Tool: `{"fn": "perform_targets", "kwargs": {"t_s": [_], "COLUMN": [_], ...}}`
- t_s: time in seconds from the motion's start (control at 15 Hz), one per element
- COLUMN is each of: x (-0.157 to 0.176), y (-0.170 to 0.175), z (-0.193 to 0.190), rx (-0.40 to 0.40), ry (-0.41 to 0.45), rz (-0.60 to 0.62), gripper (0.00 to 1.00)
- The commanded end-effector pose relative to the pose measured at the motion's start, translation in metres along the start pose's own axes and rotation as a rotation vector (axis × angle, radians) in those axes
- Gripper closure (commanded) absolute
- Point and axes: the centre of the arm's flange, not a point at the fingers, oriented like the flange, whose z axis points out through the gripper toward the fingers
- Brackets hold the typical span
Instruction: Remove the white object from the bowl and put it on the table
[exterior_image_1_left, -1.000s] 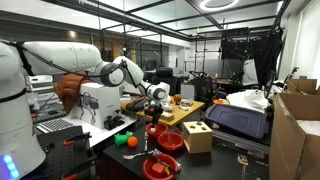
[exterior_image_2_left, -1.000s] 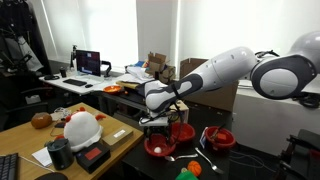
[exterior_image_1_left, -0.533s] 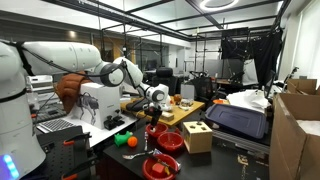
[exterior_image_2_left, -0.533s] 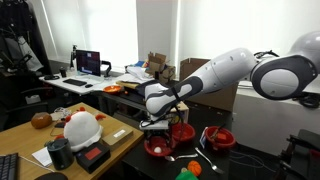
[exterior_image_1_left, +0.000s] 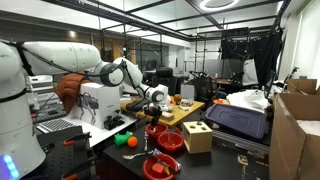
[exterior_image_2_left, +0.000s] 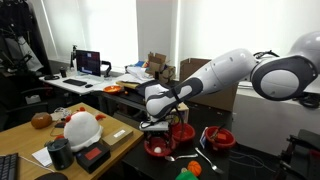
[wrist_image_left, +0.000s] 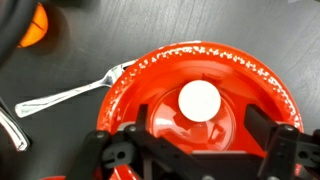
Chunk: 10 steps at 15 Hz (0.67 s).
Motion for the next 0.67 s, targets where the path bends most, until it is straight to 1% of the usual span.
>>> {"fn": "perform_targets", "kwargs": {"t_s": [0.0,0.07,0.47,0.6], "x": [0.0186,0.0188,0.0197,0.0206], "y": [-0.0333,-0.0335,-0.0335,-0.0344], "z": [0.0145,0.0146,0.0166,0.0132], "rx": [0.005,0.005,0.007,0.011], "ry": [0.025,0.027,0.022,0.023], "rz": [0.004,0.004,0.003,0.004], "gripper": [0.34,0.44,0.88,0.93]}}
